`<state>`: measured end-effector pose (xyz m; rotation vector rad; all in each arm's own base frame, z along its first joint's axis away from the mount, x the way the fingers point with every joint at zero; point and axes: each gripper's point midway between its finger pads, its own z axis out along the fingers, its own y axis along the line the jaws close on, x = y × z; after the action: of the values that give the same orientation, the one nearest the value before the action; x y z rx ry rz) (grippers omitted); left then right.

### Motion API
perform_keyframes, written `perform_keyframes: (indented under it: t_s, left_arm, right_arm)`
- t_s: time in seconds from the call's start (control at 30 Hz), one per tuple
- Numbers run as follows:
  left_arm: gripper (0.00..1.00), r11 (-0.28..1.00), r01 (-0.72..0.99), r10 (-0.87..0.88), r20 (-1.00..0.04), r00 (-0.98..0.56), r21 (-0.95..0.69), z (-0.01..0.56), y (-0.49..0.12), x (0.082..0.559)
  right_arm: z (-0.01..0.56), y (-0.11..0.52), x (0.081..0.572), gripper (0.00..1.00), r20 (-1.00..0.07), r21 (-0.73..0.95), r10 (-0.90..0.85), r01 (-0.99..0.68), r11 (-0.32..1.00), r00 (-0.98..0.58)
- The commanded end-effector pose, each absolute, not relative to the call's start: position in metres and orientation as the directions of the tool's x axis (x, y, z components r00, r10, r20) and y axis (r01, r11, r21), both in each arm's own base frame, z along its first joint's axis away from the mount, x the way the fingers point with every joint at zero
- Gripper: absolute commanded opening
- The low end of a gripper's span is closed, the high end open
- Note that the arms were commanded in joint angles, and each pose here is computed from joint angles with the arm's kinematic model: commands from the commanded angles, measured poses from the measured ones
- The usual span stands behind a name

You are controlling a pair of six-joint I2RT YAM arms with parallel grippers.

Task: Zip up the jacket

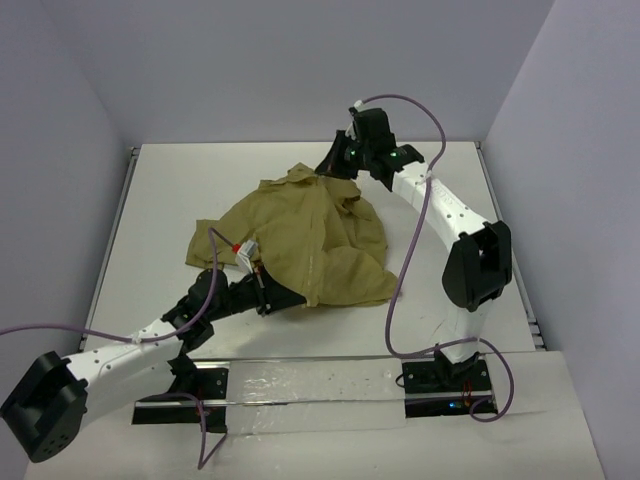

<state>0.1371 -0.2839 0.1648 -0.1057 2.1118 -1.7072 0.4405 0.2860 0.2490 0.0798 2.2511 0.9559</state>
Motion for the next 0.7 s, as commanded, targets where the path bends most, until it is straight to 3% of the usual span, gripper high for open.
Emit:
perform_keyframes:
  t_s: [0.0,0.67]
  left_arm:
    - [0.00,0.269,0.157,-0.216,-0.218,-0.952,-0.950,0.149,-0.275,0.102]
    - [0.00,0.296,-0.022,-0.190,-0.037,-0.981,-0.955,0.100,-0.250,0.052]
  right_arm:
    - [0.315,0.257,0.491,0.00,-0.673,0.664,0.433,-0.232,0.711,-0.600]
    - [0.435,0.161,0.533,0.00,-0.746,0.666,0.610,-0.283,0.690,-0.268]
